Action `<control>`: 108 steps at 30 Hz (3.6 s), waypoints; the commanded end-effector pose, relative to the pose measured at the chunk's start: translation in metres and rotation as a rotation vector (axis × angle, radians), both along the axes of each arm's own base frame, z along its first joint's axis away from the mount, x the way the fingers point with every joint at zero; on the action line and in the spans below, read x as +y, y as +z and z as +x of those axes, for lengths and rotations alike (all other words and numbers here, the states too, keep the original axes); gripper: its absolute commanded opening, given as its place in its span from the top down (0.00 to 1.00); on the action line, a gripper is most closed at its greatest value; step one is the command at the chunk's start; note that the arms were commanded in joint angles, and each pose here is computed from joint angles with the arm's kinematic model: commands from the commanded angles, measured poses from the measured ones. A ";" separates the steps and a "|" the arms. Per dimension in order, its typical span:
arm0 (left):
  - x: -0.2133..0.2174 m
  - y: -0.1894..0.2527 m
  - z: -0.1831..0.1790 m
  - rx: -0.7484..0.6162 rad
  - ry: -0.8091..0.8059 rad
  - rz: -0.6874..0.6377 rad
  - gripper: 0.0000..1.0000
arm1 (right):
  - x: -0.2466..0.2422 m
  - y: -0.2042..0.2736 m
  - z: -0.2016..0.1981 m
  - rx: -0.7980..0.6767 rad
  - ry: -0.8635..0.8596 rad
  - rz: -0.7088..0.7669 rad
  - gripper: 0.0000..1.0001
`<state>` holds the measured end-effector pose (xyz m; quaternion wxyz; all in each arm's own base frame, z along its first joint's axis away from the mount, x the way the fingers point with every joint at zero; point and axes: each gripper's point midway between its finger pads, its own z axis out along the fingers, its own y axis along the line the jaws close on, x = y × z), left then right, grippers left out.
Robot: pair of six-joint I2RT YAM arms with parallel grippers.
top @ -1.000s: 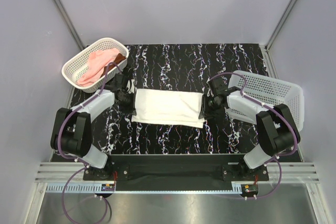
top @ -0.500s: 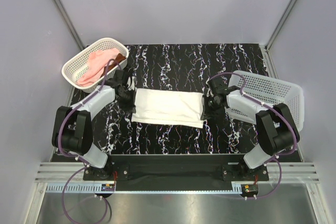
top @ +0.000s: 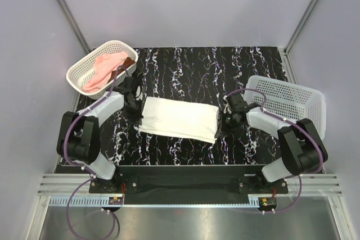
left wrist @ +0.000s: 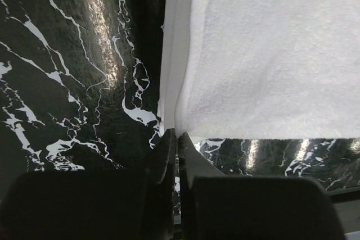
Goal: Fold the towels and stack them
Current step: Fold the towel, then neatly place the folded towel into the bin
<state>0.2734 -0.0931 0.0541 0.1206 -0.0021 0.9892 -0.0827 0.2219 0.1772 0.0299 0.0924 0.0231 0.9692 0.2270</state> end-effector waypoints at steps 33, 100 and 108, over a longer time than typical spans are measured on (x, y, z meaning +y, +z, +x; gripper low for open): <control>-0.024 -0.013 0.026 -0.143 0.101 -0.099 0.58 | 0.003 -0.001 0.118 -0.175 0.048 -0.225 0.78; -0.022 0.030 0.095 -0.394 0.276 -0.118 0.45 | 0.025 0.009 0.073 -0.240 0.024 -0.277 0.82; 0.000 -0.016 0.105 -0.250 0.369 -0.068 0.47 | -0.002 -0.015 0.088 -0.208 0.012 -0.444 0.82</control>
